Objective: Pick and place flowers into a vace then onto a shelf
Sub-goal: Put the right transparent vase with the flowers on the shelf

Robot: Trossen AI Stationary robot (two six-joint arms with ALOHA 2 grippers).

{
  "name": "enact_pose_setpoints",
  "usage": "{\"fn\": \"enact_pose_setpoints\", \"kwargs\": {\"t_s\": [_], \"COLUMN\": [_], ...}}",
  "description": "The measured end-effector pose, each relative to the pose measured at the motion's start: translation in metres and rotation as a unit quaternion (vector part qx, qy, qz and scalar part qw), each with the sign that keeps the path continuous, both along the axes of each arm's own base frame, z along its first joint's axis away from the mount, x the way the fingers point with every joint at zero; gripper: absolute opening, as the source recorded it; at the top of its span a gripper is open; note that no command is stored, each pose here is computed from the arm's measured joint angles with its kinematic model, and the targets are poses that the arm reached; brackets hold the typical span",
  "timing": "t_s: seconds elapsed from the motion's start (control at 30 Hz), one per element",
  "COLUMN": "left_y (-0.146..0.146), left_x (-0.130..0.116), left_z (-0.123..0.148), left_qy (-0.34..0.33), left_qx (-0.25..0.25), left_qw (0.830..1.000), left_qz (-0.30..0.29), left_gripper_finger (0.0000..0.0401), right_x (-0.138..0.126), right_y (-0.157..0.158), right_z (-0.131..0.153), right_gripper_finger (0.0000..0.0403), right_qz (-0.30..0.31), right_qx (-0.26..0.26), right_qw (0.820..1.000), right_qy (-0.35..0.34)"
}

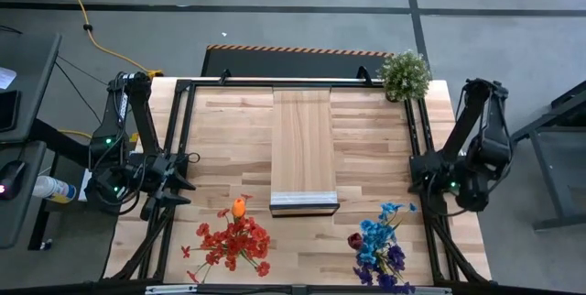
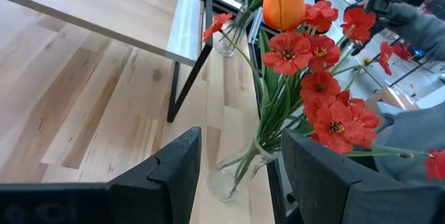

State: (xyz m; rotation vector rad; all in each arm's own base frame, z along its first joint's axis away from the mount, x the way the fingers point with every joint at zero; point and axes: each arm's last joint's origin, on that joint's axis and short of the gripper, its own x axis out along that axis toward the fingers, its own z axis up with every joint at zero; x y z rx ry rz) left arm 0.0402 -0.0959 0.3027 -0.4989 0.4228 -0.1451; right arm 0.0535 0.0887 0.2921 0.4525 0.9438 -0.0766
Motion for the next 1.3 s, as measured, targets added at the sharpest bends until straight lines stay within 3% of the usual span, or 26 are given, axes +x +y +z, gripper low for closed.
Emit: {"fn": "enact_pose_setpoints", "kwargs": {"t_s": [0.3, 1.3], "left_y": [0.000, -0.001], "left_x": [0.000, -0.001], "left_z": [0.000, -0.002], "left_qy": [0.000, 0.026], "left_qx": [0.001, 0.002], "left_qw": [1.000, 0.999], "left_qz": [0.000, -0.027], "left_gripper_finger": [0.0232, 0.0232], "right_x": [0.002, -0.001], "right_y": [0.004, 0.001], "right_z": [-0.023, -0.024], "right_gripper_finger": [0.0007, 0.0000], "right_qz": [0.001, 0.013], "right_qx": [-0.014, -0.017], "right_qw": [1.000, 0.999], "right_qy": [0.006, 0.040]}}
